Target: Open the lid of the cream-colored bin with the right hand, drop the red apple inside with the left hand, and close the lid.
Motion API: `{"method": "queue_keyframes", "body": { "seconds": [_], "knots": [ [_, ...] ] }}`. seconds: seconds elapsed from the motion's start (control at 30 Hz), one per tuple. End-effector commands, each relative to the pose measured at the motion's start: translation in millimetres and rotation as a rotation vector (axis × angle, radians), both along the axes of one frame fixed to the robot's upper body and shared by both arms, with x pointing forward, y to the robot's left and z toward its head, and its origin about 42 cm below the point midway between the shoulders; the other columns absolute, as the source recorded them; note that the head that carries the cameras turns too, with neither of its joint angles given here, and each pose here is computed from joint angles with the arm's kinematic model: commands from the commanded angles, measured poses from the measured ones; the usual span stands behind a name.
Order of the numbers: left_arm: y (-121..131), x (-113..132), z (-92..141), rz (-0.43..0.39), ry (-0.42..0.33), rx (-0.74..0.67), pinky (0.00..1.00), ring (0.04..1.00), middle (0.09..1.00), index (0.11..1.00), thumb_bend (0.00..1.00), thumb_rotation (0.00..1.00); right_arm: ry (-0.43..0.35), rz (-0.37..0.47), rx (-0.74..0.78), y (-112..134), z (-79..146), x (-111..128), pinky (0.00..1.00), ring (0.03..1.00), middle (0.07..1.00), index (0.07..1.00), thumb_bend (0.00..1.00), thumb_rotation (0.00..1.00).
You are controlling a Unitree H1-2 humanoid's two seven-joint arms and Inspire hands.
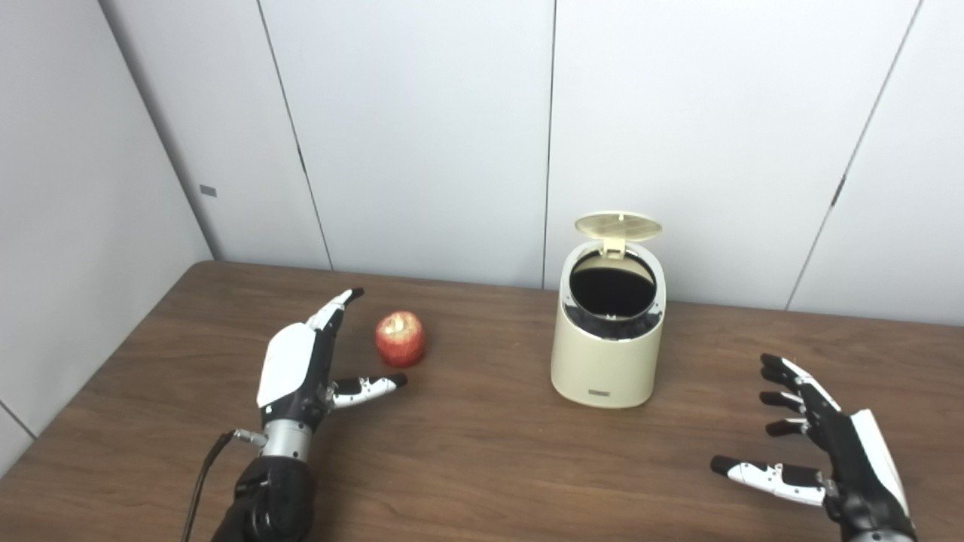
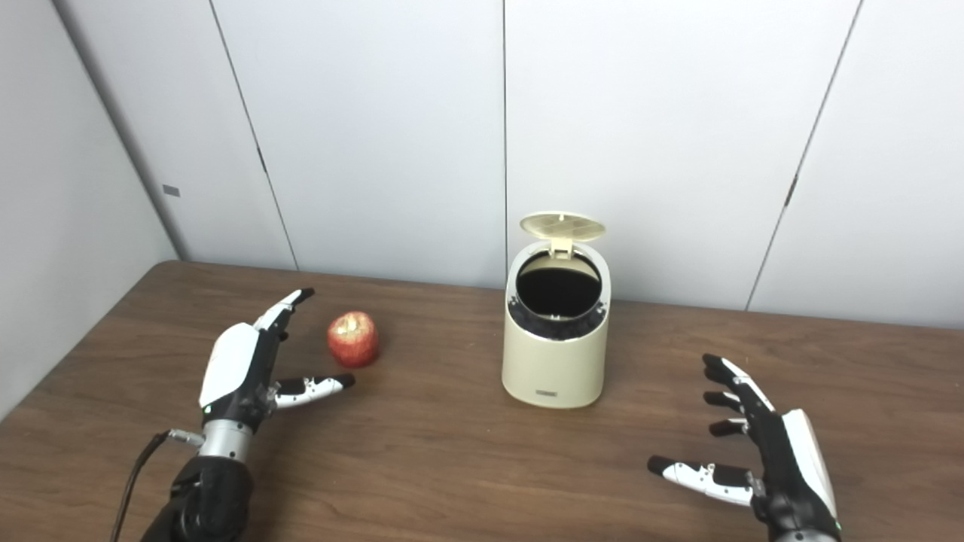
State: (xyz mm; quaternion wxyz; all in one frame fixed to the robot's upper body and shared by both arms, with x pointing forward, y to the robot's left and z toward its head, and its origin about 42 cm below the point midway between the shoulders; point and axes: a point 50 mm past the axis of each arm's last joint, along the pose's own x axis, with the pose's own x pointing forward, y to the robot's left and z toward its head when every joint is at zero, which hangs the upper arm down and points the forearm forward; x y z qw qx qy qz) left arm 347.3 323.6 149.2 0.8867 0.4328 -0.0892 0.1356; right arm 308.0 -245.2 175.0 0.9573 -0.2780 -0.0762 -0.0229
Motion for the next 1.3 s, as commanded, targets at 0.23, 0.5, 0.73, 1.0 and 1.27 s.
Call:
{"method": "queue_keyframes", "body": {
  "seconds": [0.23, 0.5, 0.73, 1.0, 1.27],
  "knots": [
    [5.6, 26.9, 12.4, 0.023, -0.008, 0.030, 0.73, 0.880, 0.894, 0.907, 0.85, 0.26, -0.074, 0.017, -0.022, 2.0, 22.7, 3.1, 0.60, 0.752, 0.832, 0.833, 0.84, 0.13],
    [1.3, 41.7, 5.6, 0.023, 0.023, 0.024, 0.73, 0.885, 0.891, 0.901, 0.86, 0.25, -0.078, 0.018, -0.013, 0.8, 25.8, -1.2, 0.61, 0.761, 0.853, 0.868, 0.83, 0.11],
    [-5.8, 54.4, -0.2, 0.018, 0.053, 0.017, 0.72, 0.882, 0.892, 0.908, 0.84, 0.24, -0.069, 0.010, -0.013, 1.4, 26.5, -6.3, 0.64, 0.767, 0.870, 0.896, 0.82, 0.12],
    [-16.9, 63.2, -6.8, -0.006, 0.062, -0.036, 0.72, 0.848, 0.856, 0.907, 0.84, 0.25, -0.091, 0.008, -0.028, 2.1, 26.8, -11.4, 0.66, 0.755, 0.861, 0.898, 0.82, 0.10],
    [-28.7, 66.3, -12.0, -0.069, 0.069, -0.112, 0.65, 0.715, 0.734, 0.872, 0.80, 0.19, -0.092, 0.011, -0.031, 2.3, 29.4, -12.2, 0.65, 0.754, 0.863, 0.897, 0.81, 0.10]
  ]
}}
